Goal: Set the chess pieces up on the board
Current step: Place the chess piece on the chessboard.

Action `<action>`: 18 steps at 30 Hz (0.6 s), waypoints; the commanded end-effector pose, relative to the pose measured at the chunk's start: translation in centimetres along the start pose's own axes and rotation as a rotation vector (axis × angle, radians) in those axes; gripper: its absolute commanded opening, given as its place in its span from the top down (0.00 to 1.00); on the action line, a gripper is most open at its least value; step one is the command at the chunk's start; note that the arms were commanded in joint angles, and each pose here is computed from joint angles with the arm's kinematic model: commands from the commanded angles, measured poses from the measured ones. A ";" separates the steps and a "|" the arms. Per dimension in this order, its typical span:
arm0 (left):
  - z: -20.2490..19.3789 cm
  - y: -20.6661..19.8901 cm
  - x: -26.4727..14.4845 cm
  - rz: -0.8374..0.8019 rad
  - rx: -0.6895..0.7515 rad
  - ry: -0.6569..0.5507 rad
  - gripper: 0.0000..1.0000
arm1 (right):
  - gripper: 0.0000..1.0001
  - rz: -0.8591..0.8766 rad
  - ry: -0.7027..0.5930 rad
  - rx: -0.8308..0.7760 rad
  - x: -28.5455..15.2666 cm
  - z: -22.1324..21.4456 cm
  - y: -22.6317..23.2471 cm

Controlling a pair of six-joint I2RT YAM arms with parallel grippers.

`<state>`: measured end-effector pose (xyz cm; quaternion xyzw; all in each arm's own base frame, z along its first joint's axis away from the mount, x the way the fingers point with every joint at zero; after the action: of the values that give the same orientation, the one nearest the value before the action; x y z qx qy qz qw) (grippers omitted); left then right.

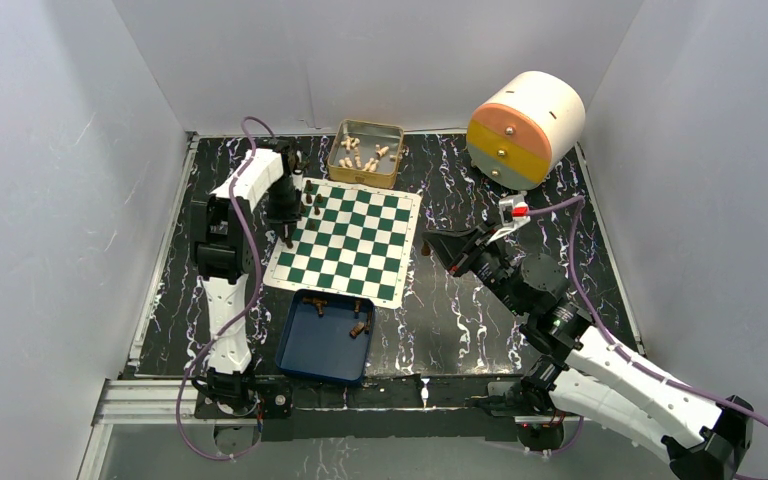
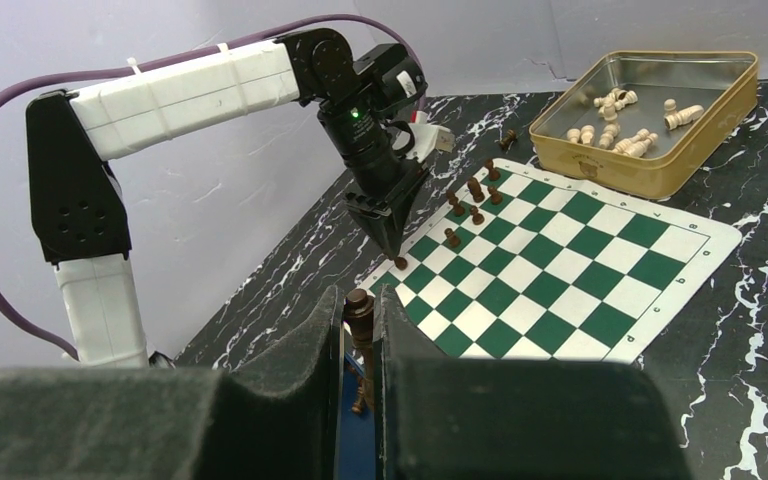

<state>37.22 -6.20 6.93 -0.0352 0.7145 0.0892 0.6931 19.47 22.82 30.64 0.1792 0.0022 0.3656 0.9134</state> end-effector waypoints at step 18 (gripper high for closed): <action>-0.4 0.1 -2.7 0.076 0.040 -0.039 0.95 | 0.94 0.016 -0.106 0.006 0.0 3.4 0.7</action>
<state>36.81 -6.79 7.30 -0.0092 0.7161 0.0911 0.6920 19.40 22.68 30.87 0.1817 -0.0013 0.3646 0.9132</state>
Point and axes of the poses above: each gripper's point midway between its finger pads, its own x axis out along the fingers, its own y axis along the line the jaws close on, z = x × y, the point moved 2 cm from there along -x, back along the fingers, and after that the axes turned 11 degrees about -x, right-handed, at the moved point
